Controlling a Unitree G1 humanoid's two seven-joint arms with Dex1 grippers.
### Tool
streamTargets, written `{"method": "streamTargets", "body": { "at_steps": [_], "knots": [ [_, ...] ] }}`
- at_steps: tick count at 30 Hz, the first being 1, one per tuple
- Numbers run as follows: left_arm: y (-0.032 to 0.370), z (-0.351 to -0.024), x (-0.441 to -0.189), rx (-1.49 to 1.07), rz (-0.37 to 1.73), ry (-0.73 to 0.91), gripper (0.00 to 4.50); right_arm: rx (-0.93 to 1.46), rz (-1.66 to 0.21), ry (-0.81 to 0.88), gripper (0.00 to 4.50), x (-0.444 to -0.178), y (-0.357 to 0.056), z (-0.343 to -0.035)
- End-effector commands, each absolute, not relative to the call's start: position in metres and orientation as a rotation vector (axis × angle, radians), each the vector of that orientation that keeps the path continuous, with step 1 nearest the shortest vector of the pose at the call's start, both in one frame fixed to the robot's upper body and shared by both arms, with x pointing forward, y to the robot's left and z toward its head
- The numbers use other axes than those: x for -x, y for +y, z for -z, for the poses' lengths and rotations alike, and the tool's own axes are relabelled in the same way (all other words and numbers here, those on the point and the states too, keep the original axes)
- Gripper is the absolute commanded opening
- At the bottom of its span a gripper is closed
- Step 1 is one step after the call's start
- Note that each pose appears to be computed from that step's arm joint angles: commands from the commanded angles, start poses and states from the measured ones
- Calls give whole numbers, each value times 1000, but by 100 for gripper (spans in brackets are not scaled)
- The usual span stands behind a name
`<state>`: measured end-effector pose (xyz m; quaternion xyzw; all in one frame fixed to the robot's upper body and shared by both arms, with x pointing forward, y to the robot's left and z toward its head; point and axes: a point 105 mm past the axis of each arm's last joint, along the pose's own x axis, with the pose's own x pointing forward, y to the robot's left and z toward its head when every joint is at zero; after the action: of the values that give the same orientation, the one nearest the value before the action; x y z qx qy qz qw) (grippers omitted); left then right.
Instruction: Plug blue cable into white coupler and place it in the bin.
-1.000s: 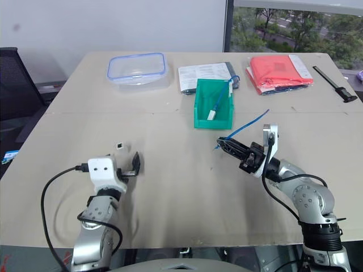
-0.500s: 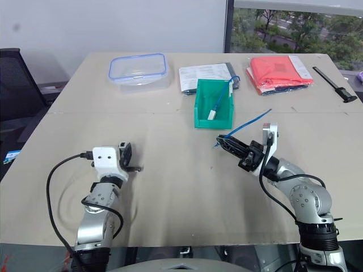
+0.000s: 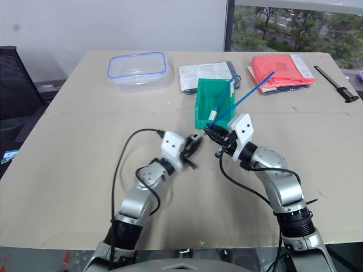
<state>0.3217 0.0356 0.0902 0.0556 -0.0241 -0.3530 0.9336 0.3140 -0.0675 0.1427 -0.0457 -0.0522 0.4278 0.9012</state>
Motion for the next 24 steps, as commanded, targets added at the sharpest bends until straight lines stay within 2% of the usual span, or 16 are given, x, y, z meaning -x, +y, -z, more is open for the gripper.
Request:
{"method": "streamTargets", "body": {
  "at_steps": [1, 8, 15, 19, 24],
  "knots": [
    [23, -84, -323, -127, 779, -18, 66, 206, -844, -117, 0, -315, -74, -144],
    [15, -71, -322, -93, 831, 34, 66, 273, -797, -81, 0, -316, -71, -144],
    [18, -68, -313, -111, 913, -10, 66, 159, -775, -114, 0, -312, -73, -151],
    [26, -62, -307, -127, 1055, 12, 66, 101, -838, -104, 0, -303, -79, -154],
    [42, -54, -325, -198, 1026, 53, 66, 177, -901, -55, 0, -298, -79, -147]
  ]
}}
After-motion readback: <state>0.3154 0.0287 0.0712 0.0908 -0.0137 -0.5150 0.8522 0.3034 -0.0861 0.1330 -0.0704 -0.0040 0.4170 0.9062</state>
